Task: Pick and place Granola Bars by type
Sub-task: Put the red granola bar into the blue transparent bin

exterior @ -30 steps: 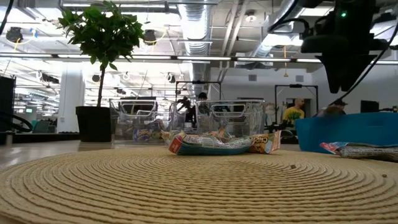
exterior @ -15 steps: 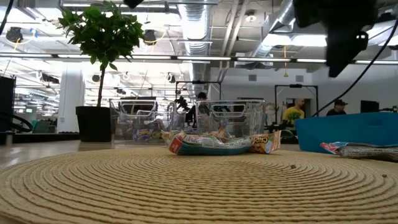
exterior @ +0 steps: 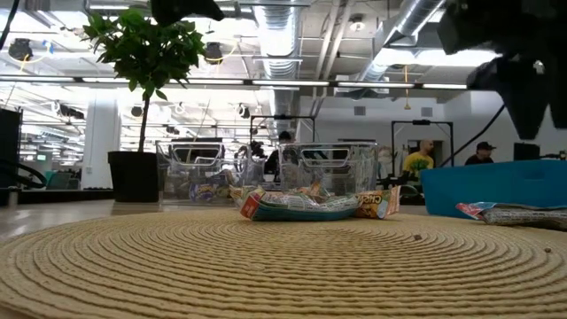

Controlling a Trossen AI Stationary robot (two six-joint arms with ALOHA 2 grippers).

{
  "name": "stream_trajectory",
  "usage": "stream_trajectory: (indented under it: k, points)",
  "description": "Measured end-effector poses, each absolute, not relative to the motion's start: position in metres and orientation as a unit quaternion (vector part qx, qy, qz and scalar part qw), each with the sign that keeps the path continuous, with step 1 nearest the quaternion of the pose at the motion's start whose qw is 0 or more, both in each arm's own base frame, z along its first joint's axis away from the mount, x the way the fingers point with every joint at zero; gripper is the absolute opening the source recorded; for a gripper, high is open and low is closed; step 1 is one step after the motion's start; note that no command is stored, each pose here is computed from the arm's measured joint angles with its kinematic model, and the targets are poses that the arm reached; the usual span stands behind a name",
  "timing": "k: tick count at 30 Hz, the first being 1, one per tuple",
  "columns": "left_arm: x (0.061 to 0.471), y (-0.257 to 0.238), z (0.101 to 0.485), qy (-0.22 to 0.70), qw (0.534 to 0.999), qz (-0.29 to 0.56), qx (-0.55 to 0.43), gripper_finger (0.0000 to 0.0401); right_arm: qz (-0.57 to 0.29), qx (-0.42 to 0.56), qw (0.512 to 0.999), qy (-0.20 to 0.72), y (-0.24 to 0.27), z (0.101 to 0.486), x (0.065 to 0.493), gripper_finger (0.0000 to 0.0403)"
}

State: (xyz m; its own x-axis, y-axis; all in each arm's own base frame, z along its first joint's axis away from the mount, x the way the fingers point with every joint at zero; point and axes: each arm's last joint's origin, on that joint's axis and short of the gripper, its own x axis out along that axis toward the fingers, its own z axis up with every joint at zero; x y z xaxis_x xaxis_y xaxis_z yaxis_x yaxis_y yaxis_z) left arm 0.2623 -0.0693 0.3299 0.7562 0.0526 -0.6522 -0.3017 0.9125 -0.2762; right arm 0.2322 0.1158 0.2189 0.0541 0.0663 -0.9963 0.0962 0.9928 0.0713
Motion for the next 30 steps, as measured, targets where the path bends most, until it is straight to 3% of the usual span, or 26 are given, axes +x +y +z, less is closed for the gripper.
stream_trajectory:
  k: [13, 23, 30]
  points:
    - [0.262, -0.069, 0.33, 0.333, 0.917, 0.103, -0.195, 0.0185, 0.018, -0.032, 0.659, 0.751, 0.111, 0.164, 0.257, 0.0193]
    - [0.262, -0.069, 0.33, 0.332, 0.915, 0.106, -0.203, 0.0185, 0.03, -0.013, 0.636, 0.771, 0.105, 0.139, 0.269, 0.0191]
    - [0.262, -0.069, 0.33, 0.332, 0.915, 0.106, -0.204, 0.0185, 0.026, 0.001, 0.658, 0.753, 0.106, 0.146, 0.271, 0.0133]
